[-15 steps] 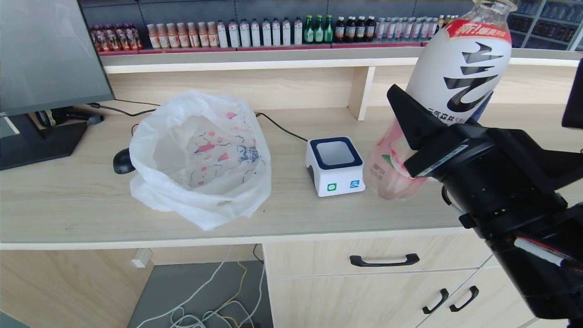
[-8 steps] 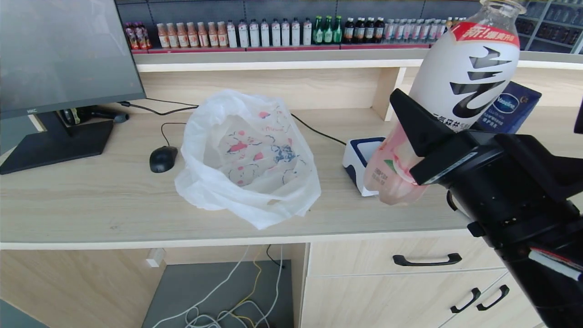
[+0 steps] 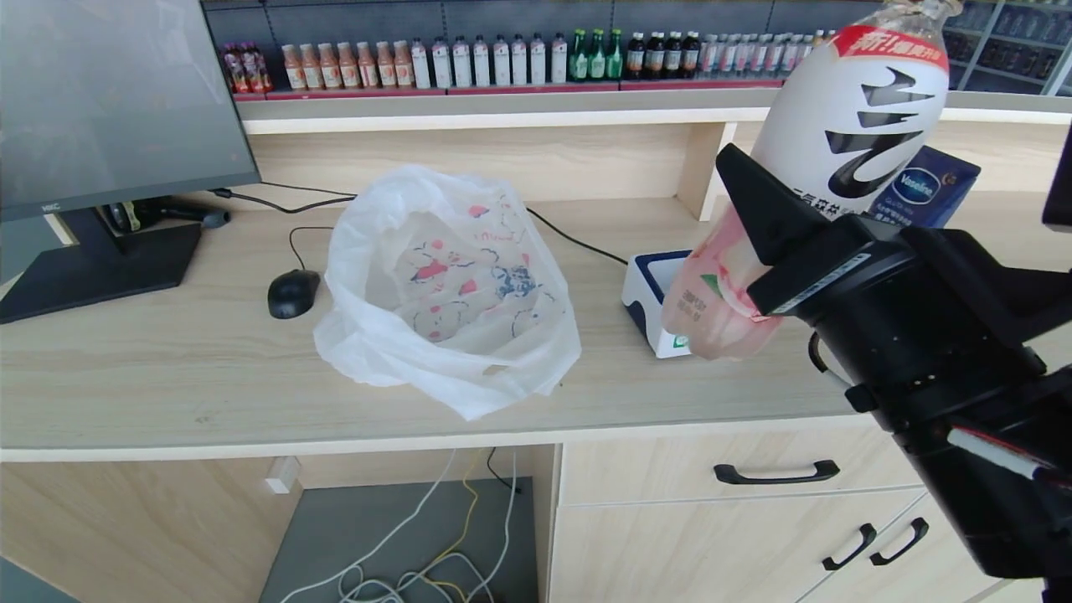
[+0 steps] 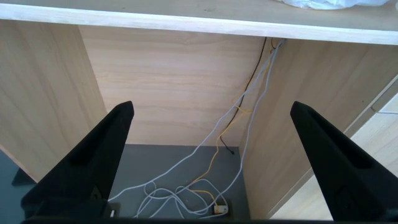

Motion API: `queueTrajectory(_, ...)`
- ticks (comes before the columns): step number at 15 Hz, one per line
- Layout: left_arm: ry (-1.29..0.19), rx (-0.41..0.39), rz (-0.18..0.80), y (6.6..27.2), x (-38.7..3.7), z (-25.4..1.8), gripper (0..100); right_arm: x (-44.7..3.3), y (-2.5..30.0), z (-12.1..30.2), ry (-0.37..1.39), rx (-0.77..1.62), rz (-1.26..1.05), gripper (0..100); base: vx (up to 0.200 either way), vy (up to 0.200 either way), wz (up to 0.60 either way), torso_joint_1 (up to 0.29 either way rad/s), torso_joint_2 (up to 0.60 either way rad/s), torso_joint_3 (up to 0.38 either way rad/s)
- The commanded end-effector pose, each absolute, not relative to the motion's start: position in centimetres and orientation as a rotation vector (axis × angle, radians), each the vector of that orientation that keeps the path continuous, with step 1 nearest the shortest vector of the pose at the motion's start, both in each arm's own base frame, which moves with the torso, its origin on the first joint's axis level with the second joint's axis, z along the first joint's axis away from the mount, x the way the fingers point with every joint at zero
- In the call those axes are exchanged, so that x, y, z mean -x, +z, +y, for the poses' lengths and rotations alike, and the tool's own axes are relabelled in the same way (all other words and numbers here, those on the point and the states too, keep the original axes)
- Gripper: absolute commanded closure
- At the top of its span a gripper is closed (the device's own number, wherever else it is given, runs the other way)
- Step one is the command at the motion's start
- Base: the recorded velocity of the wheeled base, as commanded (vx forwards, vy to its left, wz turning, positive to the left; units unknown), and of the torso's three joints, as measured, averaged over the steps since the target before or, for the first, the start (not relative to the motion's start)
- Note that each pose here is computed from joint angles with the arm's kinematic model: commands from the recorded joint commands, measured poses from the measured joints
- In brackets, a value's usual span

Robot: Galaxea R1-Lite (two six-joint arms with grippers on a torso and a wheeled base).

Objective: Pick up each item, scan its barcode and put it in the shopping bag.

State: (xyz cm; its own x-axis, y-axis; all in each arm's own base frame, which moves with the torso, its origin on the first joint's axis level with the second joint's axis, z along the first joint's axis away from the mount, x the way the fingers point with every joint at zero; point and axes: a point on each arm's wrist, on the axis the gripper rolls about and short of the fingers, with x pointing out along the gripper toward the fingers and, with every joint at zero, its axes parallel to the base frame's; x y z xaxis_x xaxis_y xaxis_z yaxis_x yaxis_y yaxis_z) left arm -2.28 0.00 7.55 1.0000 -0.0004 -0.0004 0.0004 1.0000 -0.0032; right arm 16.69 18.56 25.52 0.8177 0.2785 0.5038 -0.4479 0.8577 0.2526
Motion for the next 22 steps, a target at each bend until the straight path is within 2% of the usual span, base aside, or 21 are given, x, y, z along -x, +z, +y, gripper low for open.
queueTrajectory(1, 0.000, 0.003, 0.000, 7.5, 2.3, 0.0, 0, -17.5, 25.3, 19.1, 0.404, -0.407, -0.463, 100, 0.000, 0.000, 0.00, 0.000, 0.00, 0.000)
queueTrajectory(10, 0.000, 0.003, 0.000, 7.5, 2.3, 0.0, 0, -26.1, 28.8, 17.1, 0.249, -0.728, -0.368, 100, 0.000, 0.000, 0.00, 0.000, 0.00, 0.000)
queueTrajectory(17, 0.000, 0.003, 0.000, 7.5, 2.3, 0.0, 0, -29.3, 26.6, 16.5, 0.136, -1.002, -0.319, 100, 0.000, 0.000, 0.00, 0.000, 0.00, 0.000)
queueTrajectory(22, 0.000, 0.003, 0.000, 7.5, 2.3, 0.0, 0, -30.3, 25.4, 16.5, 0.113, -1.101, -0.300, 100, 0.000, 0.000, 0.00, 0.000, 0.00, 0.000)
